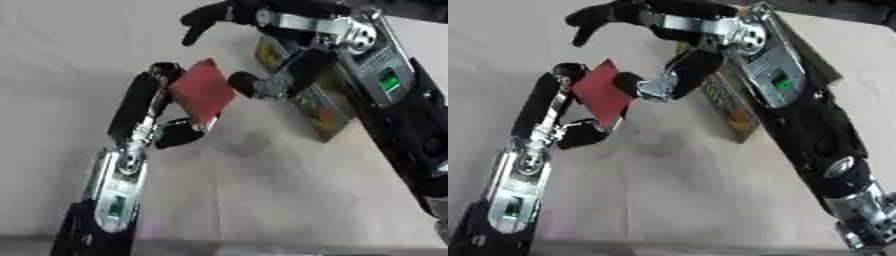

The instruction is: Pick up the objects with one hand, pass them to the other hand, and then place them into the box on the other side of the table.

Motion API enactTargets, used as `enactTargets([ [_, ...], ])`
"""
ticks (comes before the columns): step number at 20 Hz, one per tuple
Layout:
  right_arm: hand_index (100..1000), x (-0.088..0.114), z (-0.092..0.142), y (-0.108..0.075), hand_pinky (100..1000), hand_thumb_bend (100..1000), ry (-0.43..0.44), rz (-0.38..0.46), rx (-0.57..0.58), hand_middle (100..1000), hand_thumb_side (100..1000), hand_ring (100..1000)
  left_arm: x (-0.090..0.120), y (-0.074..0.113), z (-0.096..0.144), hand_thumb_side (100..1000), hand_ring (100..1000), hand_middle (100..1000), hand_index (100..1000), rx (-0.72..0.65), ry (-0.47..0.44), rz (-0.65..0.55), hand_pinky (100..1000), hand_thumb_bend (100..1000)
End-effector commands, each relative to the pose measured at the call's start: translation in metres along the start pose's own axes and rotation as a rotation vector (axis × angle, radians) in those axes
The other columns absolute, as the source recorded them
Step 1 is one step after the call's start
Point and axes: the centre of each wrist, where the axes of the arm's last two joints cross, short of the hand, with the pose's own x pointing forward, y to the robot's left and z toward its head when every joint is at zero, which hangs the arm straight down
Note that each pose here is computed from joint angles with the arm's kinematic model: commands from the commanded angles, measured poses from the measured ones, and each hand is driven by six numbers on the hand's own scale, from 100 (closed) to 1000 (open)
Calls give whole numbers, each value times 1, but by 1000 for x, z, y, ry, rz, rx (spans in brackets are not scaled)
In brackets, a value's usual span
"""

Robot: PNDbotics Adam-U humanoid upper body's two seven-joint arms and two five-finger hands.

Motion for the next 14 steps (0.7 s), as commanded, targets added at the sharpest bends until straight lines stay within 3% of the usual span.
enactTargets([
  [1, 1000, 11, 3, -9, 978, 244, -129, 207, 126, 814, 666, 1000, 3, 8, -2, 370, 386, 434, 509, 16, -6, 4, 398, 100],
  [6, 990, 13, 4, -5, 949, 291, -190, 324, 125, 805, 683, 1000, 2, 10, 0, 372, 385, 433, 509, 10, 7, 9, 397, 100],
  [14, 945, 18, -3, -2, 911, 351, -304, 424, 112, 798, 704, 1000, 4, 11, 1, 368, 385, 433, 508, 4, 0, 12, 396, 100],
])
